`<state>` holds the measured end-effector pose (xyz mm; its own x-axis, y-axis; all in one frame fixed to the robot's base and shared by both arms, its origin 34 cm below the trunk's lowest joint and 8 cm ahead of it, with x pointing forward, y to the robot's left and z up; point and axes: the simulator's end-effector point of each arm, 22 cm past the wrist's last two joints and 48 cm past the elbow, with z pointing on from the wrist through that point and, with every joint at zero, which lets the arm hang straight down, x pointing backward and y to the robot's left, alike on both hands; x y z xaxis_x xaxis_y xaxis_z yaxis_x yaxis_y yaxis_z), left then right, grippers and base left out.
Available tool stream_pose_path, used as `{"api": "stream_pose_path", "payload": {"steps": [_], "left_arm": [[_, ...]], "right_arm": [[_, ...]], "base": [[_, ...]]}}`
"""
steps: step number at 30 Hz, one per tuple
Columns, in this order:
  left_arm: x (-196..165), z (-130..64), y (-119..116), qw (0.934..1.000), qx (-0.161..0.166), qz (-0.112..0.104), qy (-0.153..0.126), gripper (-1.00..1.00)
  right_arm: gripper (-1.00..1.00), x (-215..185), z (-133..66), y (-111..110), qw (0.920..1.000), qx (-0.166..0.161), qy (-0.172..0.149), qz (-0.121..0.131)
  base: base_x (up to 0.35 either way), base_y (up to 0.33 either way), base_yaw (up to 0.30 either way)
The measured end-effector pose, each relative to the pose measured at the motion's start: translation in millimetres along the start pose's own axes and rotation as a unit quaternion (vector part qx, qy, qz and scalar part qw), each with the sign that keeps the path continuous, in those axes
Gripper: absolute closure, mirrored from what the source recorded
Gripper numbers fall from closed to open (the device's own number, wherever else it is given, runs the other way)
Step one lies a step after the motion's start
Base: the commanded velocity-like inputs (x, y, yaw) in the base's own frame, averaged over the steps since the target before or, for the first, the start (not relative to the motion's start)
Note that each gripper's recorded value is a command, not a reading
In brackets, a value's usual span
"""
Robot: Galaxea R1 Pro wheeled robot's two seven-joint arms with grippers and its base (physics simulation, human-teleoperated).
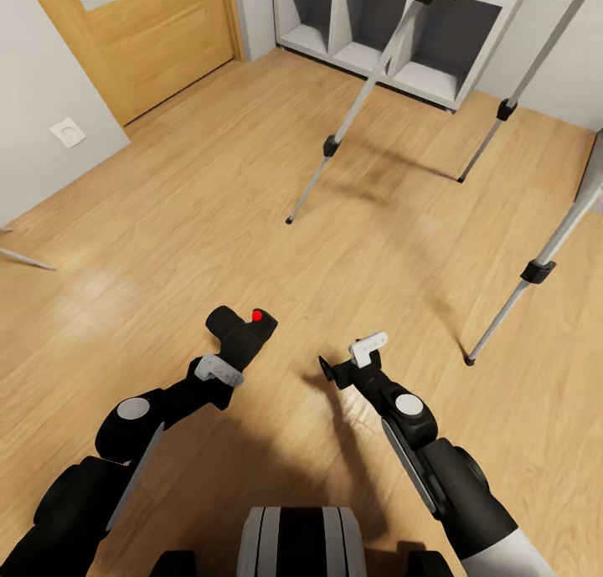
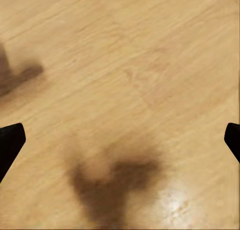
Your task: Attach the digital camera to the camera tripod in the bedroom.
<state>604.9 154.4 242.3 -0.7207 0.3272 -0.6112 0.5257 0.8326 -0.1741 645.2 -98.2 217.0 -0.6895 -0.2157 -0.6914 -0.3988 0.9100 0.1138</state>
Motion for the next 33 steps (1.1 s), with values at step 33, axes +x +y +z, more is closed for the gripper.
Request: {"api": "stream_pose_path", "payload": {"steps": [33], "left_arm": [[-65,-44.9,2,0.998,-0.023,0.025,-0.053,1.0]], "right_arm": [[-1.0,-67,-38.2,-3,0.999,0.013,-0.037,-0.02]], "base": [[0.0,0.0,0.0]]}}
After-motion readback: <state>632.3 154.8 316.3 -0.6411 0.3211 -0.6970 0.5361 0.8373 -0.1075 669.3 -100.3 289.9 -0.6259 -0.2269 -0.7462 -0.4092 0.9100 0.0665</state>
